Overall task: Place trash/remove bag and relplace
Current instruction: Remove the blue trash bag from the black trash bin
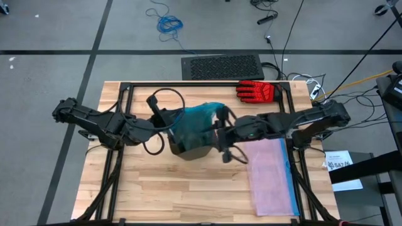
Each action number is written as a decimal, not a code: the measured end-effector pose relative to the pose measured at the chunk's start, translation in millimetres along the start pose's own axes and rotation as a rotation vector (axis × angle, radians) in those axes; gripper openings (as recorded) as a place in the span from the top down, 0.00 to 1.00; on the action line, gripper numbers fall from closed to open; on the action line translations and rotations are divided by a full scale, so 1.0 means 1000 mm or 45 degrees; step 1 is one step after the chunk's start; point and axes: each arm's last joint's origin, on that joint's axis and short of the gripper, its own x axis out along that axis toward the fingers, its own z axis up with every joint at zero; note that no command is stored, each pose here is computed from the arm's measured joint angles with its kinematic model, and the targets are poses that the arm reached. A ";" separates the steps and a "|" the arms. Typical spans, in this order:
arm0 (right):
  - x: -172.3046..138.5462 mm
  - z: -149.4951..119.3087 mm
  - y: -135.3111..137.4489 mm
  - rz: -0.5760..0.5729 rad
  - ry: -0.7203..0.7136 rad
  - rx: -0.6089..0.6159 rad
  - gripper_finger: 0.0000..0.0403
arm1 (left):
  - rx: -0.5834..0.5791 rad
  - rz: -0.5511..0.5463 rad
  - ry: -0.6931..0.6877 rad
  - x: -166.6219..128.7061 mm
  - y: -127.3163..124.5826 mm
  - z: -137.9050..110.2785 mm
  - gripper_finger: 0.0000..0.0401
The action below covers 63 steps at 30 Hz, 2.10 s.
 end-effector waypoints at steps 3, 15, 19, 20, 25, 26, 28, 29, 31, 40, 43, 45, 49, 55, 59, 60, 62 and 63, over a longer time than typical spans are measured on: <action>0.023 -0.006 0.000 -0.021 -0.004 -0.012 0.54 | 0.000 -0.001 0.000 0.000 0.000 0.000 1.00; 0.009 0.003 -0.011 -0.302 -0.009 -0.160 0.54 | 0.017 -0.124 -0.019 -0.006 -0.007 0.000 1.00; 0.008 0.003 -0.010 -0.392 0.027 -0.236 0.54 | 0.008 -0.126 -0.001 -0.006 -0.007 -0.001 1.00; 0.008 0.004 -0.012 -0.411 0.031 -0.248 0.54 | 0.012 -0.126 0.005 -0.006 -0.007 -0.002 1.00; 0.010 0.004 -0.016 -0.437 0.020 -0.271 0.54 | -0.001 -0.148 0.033 -0.006 -0.007 -0.005 1.00; 0.009 0.006 -0.018 -0.449 -0.001 -0.272 0.54 | -0.003 -0.161 0.039 -0.006 -0.008 -0.006 1.00; 0.011 0.007 -0.022 -0.466 -0.019 -0.290 0.54 | -0.003 -0.190 0.041 -0.006 -0.008 -0.006 1.00; 0.013 0.006 -0.025 -0.477 -0.011 -0.300 0.54 | -0.005 -0.212 0.038 -0.007 -0.009 -0.006 1.00; 0.020 0.000 -0.031 -0.496 0.023 -0.300 0.55 | -0.007 -0.260 0.035 -0.007 -0.010 -0.006 1.00; 0.024 -0.010 -0.043 -0.455 0.085 -0.256 0.97 | 0.029 -0.282 0.028 -0.007 -0.011 -0.006 1.00; 0.024 -0.010 -0.043 -0.451 0.087 -0.251 0.98 | 0.030 -0.281 0.026 -0.007 -0.011 -0.005 1.00; 0.023 -0.011 -0.043 -0.446 0.101 -0.256 0.99 | 0.036 -0.278 0.027 -0.007 -0.010 -0.006 0.97; 0.017 -0.010 -0.044 -0.446 0.104 -0.246 1.00 | 0.038 -0.256 0.030 -0.007 -0.010 -0.006 0.90; 0.008 -0.009 -0.046 -0.445 0.113 -0.244 1.00 | 0.037 -0.186 0.049 -0.002 -0.005 -0.007 0.82; 0.005 -0.011 -0.053 -0.446 0.130 -0.230 1.00 | 0.051 -0.131 0.073 0.007 0.002 -0.008 0.81; 0.005 -0.011 -0.055 -0.431 0.125 -0.223 1.00 | 0.047 -0.113 0.081 0.010 0.005 -0.009 0.81; 0.005 -0.014 -0.061 -0.397 0.119 -0.217 1.00 | 0.046 -0.077 0.100 0.016 0.011 -0.010 0.81; 0.006 -0.014 -0.065 -0.390 0.113 -0.218 1.00 | 0.058 -0.062 0.109 0.019 0.013 -0.011 0.81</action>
